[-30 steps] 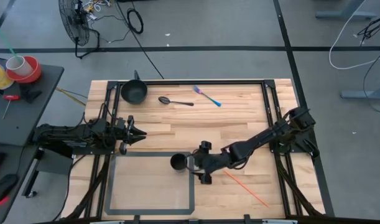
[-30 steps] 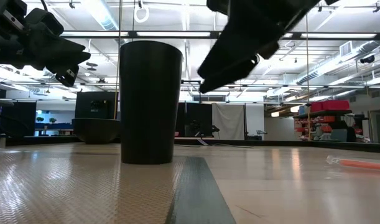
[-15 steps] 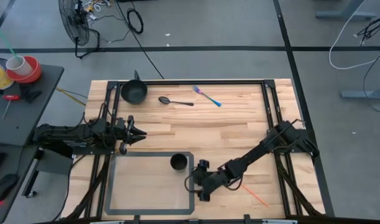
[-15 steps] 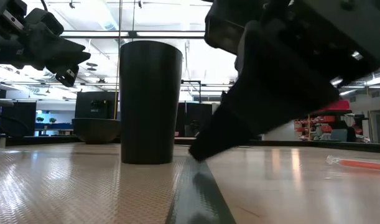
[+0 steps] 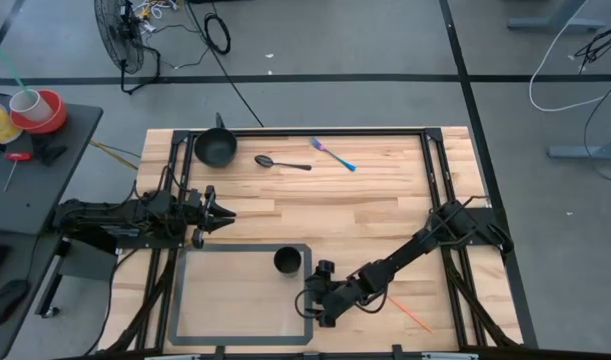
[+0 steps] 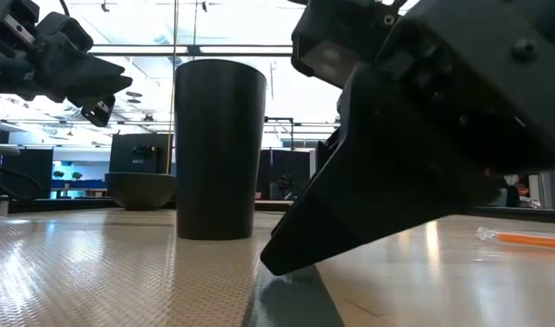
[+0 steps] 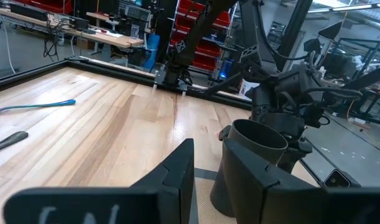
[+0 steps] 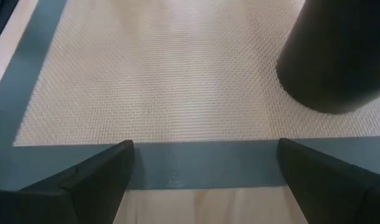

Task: Pick & Place Utensil
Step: Put the black cup on the top right of the transparent mat

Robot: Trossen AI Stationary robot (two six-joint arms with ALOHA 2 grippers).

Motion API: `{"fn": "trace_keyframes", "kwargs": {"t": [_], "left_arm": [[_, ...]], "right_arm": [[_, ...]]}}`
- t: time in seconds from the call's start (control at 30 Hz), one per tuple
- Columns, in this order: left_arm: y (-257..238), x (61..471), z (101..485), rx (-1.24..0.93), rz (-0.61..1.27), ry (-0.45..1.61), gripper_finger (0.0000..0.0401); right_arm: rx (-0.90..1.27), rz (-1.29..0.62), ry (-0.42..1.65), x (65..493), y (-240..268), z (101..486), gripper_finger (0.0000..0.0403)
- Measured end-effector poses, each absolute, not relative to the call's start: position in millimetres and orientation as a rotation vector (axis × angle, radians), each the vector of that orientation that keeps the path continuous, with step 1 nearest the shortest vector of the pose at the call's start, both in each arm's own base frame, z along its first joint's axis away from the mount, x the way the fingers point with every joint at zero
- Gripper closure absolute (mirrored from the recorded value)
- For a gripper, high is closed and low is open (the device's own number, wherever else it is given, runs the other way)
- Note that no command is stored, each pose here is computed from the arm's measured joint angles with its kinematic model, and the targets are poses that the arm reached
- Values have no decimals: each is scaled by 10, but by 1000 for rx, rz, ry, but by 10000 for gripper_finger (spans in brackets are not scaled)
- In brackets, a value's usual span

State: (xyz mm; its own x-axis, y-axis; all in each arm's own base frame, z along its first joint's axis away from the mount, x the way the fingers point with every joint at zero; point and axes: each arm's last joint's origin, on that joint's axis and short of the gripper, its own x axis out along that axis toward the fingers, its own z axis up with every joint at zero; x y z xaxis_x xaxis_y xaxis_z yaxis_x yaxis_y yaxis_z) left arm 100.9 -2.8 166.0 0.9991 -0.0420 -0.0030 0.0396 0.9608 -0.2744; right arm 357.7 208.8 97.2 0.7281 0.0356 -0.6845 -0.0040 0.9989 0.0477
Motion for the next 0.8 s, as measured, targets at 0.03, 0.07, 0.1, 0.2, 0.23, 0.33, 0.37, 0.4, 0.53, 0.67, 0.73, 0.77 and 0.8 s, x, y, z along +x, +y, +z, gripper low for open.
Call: {"fn": "trace_keyframes", "kwargs": {"t": [0.03,0.07,0.1,0.2,0.23,0.33,0.37,0.4,0.53,0.67,0.73,0.77,0.8], "left_arm": [[-28,1009,1660,-278,-41,9,311],[-28,1009,1660,-278,-42,9,311],[-28,1009,1660,-278,-41,9,311],[-28,1009,1658,-278,-41,9,311],[-28,1009,1659,-278,-41,9,311],[-28,1009,1659,-278,-41,9,311],[-28,1009,1659,-278,-42,9,311],[-28,1009,1658,-278,-41,9,311],[-28,1009,1659,-278,-41,9,311],[-28,1009,1659,-278,-41,9,311],[-28,1009,1660,-278,-41,9,311],[-28,1009,1659,-278,-41,9,311],[-28,1009,1660,-278,-41,8,311]], "right_arm": [[40,23,761,3571,2091,969,5],[36,26,766,3561,2101,975,5],[32,27,772,3549,2108,982,5],[31,41,793,3513,2134,1000,5],[29,43,803,3498,2139,1004,5],[22,38,842,3450,2138,1028,5],[21,36,862,3432,2130,1034,5],[22,33,867,3426,2129,1038,5],[25,38,862,3414,2123,1091,5],[25,58,768,3471,2152,1169,5],[29,73,722,3516,2172,1157,5],[27,78,709,3537,2174,1128,5],[26,81,710,3549,2171,1088,5]]}}
